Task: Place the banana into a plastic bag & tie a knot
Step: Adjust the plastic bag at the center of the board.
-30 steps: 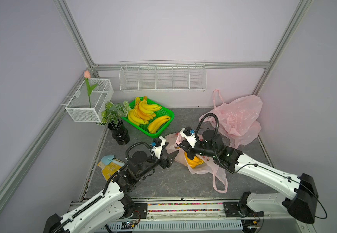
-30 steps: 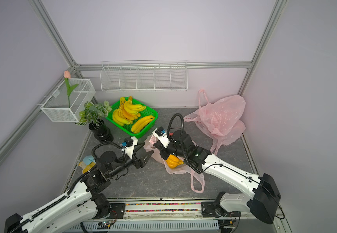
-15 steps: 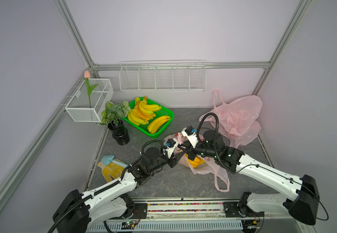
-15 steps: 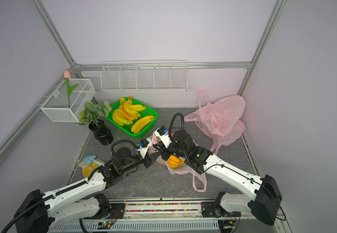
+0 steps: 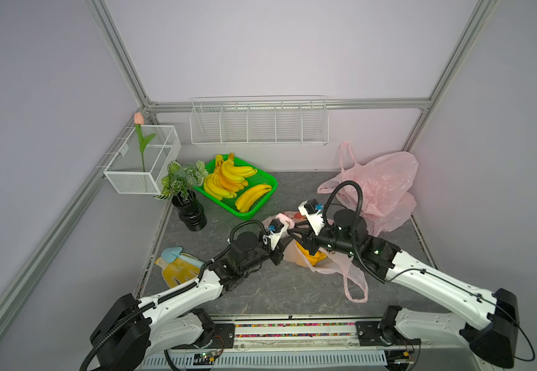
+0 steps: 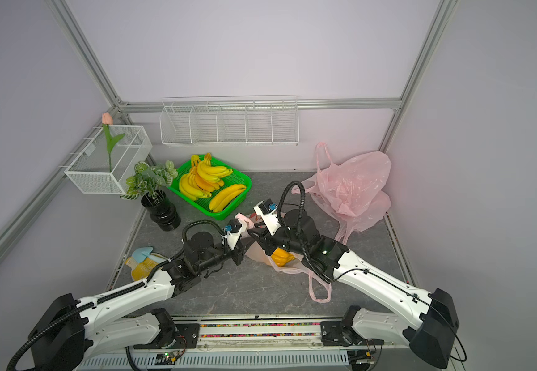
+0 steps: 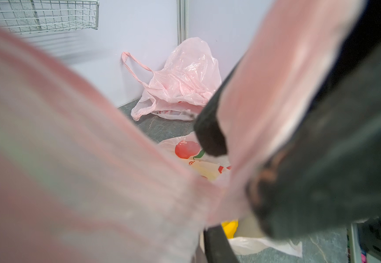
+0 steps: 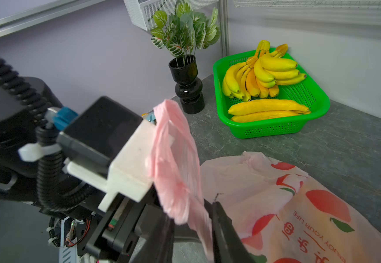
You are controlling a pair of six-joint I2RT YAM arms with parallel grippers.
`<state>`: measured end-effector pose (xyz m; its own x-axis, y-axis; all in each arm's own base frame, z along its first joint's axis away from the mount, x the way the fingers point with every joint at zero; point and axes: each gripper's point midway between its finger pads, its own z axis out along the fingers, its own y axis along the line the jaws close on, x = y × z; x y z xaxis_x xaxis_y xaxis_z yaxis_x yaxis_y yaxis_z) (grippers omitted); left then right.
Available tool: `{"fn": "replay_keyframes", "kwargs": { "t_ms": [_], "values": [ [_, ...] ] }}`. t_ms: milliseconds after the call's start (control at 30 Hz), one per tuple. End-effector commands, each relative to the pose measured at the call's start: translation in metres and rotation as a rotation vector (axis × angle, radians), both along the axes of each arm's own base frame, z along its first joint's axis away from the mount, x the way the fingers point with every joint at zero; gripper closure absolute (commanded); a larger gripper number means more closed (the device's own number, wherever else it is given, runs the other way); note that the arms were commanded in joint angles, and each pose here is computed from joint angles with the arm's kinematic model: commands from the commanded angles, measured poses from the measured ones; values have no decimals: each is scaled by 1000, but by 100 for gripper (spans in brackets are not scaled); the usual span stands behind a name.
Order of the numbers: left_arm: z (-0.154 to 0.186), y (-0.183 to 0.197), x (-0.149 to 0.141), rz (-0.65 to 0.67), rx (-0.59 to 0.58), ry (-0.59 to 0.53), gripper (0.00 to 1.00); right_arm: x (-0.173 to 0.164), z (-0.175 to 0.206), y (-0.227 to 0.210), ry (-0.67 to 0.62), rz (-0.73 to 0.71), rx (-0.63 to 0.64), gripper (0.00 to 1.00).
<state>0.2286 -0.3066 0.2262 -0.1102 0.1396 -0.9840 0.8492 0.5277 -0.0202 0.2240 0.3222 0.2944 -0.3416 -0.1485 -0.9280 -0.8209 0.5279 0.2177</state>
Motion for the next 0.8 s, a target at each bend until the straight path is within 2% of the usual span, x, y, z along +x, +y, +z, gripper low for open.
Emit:
{"fn": "replay_keyframes", "kwargs": {
  "t_ms": [0, 367, 600, 667, 767],
  "values": [
    [16, -2, -2, -14, -22, -32, 84, -2, 1, -5, -22, -11, -13, 69],
    [14, -8, -8, -65, -13, -9, 84, -3, 5, 7, -19, 20, -6, 67],
    [10, -3, -8, -49, 1, -6, 84, -3, 11, 2, -34, 6, -8, 90],
    [12, 3, -5, -8, -4, -15, 78, -4, 14, -2, -37, -5, -16, 93],
    [26, 21, -4, 63, -56, -60, 66, -6, 20, -11, -43, -26, -19, 93]
  ]
}}
